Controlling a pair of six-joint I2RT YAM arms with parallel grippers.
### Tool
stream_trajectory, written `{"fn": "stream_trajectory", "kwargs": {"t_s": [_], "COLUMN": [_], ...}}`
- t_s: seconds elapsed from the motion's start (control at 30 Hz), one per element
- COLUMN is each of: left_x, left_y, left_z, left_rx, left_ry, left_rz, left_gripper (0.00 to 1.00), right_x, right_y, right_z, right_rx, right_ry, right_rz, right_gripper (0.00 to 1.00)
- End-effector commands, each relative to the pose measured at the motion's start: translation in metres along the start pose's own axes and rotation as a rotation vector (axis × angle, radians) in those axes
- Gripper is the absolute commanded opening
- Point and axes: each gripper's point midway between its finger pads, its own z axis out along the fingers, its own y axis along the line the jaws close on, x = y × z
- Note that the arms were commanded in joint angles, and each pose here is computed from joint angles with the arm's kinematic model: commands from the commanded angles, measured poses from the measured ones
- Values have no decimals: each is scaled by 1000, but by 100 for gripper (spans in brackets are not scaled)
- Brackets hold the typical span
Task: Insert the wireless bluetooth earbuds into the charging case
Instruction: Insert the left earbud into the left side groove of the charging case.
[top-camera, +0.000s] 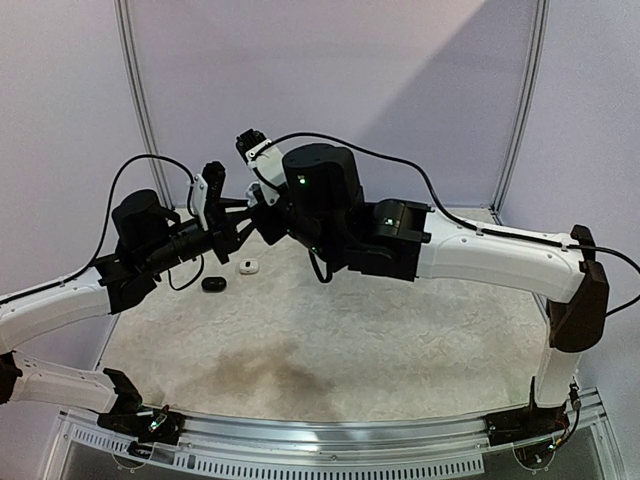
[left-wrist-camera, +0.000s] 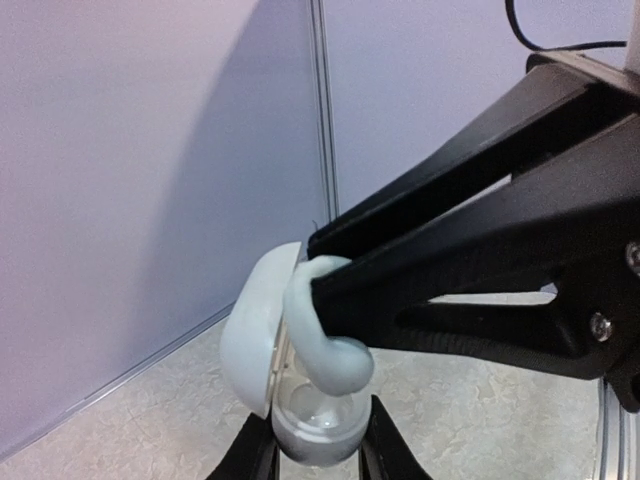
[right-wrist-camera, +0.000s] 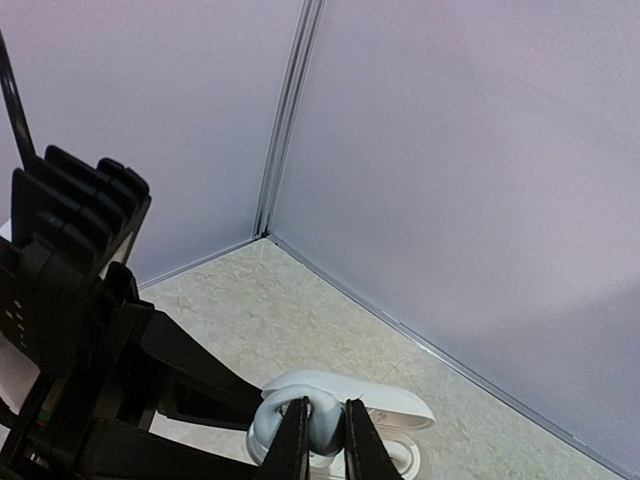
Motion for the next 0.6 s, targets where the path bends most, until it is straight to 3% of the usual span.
{"fn": "stream_trajectory", "kwargs": {"t_s": [0.0,0.5,0.57], "left_x": [-21,-26,-29], "left_y": [-6,-2,-3], "left_z": [-1,1,0], "left_rx": [22,5,10], "left_ry": [-42,-38,-45], "left_rz": [1,-92,-105], "left_gripper": [0,0,0], "right_x": [20,51,54], "right_y": [5,11,11], "right_z": [7,13,12], "right_rx": [25,29,22], "right_ry": [36,110,121], "right_rz": [-60,-132,-133], "right_gripper": [0,0,4]}}
